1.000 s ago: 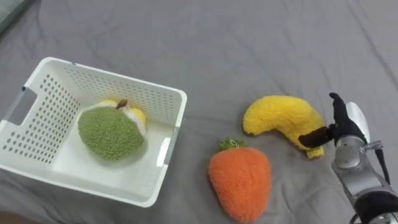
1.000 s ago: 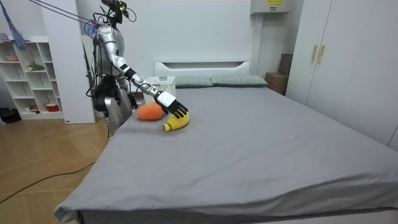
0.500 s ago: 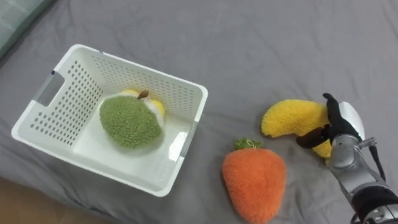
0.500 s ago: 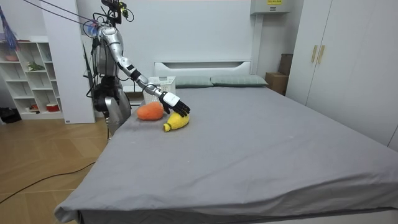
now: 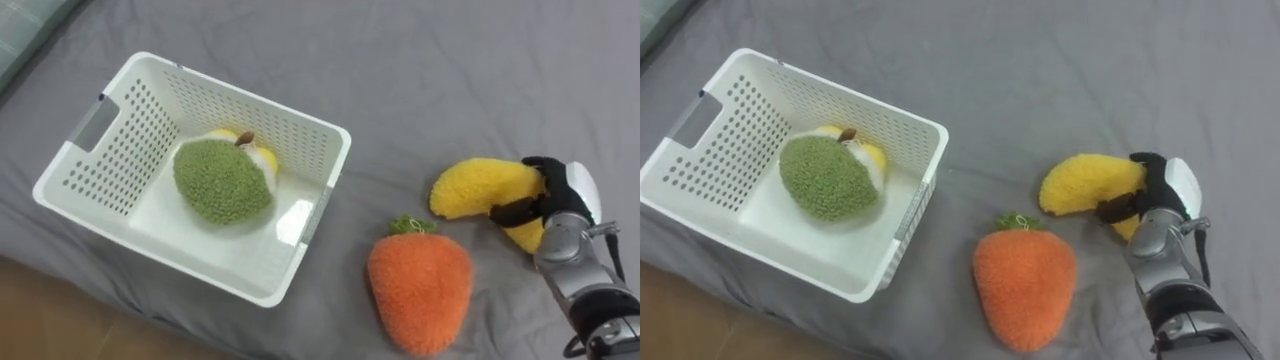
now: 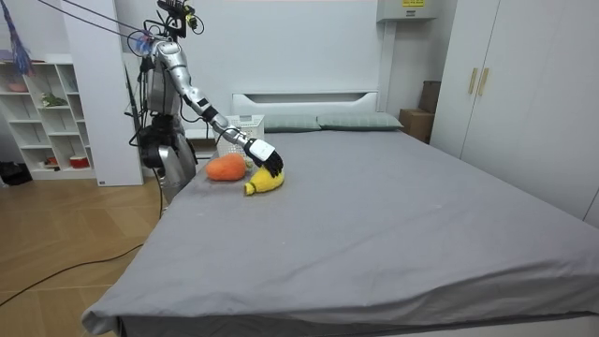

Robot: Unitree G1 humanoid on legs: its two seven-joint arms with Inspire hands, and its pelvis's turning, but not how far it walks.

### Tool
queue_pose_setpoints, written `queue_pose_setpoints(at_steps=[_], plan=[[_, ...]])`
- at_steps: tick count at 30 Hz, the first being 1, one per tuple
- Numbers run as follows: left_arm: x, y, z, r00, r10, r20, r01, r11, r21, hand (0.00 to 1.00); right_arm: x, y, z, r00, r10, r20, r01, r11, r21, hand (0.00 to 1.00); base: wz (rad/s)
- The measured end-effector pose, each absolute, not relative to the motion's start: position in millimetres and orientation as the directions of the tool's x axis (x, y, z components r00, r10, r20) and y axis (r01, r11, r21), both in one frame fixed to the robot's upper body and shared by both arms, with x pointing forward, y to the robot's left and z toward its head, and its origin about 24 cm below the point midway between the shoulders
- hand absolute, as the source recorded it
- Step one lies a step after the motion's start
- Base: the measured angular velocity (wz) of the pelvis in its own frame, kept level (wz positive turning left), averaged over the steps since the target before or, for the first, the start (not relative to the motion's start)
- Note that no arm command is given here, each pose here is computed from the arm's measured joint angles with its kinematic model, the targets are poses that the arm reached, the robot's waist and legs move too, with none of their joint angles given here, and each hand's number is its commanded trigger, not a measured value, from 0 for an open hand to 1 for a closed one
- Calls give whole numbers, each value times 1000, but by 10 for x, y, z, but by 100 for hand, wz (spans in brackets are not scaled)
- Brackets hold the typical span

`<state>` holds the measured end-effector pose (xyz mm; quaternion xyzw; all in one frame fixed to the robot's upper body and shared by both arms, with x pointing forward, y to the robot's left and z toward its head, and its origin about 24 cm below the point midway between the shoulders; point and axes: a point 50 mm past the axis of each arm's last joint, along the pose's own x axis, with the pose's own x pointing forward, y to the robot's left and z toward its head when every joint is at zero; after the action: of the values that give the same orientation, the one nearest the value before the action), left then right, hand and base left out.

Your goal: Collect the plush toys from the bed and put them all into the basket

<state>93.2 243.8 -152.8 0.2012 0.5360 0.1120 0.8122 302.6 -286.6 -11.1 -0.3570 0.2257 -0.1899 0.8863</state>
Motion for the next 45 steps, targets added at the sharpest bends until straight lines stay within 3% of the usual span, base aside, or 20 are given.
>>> queue_pose_setpoints(at_steps=[23, 30, 45], plan=[[932, 2404, -1534, 425, 351, -834, 55, 910, 411, 0, 2991, -2971, -105, 831, -485, -274, 136, 654, -744, 100, -1], [850, 2511, -1520, 409, 384, -828, 13, 905, 425, 0, 3102, -3002, 139, 863, -480, -156, 224, 641, -734, 100, -2], [733, 2602, -1488, 394, 444, -805, -79, 889, 452, 0, 3182, -2476, 925, 947, -215, 239, 321, 653, -686, 100, -8]])
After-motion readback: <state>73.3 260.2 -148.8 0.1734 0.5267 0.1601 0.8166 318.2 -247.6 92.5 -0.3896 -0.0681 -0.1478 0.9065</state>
